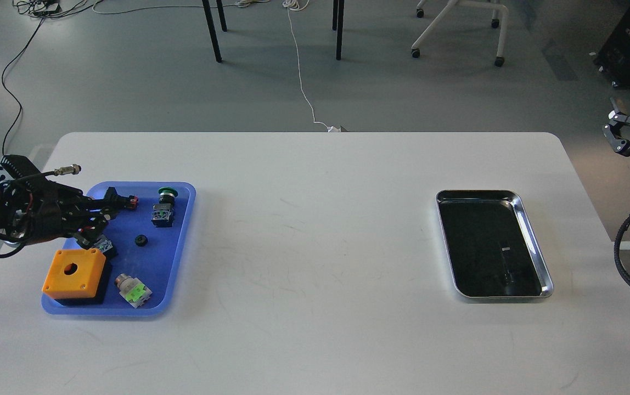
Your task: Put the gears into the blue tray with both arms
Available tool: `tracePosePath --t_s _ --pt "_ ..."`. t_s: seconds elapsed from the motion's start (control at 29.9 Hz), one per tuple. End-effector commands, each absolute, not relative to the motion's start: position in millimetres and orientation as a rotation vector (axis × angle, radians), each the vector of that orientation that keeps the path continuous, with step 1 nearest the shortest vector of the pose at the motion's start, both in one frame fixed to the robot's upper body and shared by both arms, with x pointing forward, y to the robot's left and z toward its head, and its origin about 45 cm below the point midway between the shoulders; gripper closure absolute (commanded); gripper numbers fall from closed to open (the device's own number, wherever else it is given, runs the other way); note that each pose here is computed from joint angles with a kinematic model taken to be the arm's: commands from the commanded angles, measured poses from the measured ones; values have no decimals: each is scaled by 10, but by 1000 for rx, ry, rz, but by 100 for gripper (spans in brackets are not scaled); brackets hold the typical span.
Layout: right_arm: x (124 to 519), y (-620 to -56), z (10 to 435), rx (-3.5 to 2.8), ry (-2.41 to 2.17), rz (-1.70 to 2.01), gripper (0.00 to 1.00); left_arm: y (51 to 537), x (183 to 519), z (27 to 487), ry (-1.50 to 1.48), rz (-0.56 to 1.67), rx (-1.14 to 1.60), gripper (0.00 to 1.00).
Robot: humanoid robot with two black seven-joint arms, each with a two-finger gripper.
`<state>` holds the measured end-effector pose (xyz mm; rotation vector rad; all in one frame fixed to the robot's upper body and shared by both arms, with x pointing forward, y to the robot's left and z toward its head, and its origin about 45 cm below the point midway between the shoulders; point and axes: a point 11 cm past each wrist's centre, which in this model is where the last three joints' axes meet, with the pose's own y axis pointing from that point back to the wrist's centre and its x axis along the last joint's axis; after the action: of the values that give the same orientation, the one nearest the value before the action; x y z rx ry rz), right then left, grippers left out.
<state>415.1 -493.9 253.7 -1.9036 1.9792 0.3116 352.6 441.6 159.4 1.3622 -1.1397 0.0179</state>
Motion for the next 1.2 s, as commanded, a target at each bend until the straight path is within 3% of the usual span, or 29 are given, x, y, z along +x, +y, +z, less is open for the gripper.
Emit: tracePosePath --t_s 0.0,0.57,0.63,0.74,1.0,1.17 --pt "4119 -5026 2587 -1899 1997 292 2 4362 3544 1514 -1129 29 1351 85" --pt "4126 -5033 2616 -1899 1994 285 2 4290 3488 1383 -1096 32 1329 76" --pt "4131 -5037 2633 -1898 1994 280 2 4296 3483 1378 -1093 33 1330 65" --pt "4131 -5036 2633 -1899 1992 281 2 4285 3508 1401 -1095 55 1322 39" --pt "4141 -5024 2638 -1902 1990 280 2 4279 3605 1530 -1041 208 1276 25" --pt "4159 -5037 2684 -1897 1989 266 2 4147 4097 2202 -1059 493 1149 16"
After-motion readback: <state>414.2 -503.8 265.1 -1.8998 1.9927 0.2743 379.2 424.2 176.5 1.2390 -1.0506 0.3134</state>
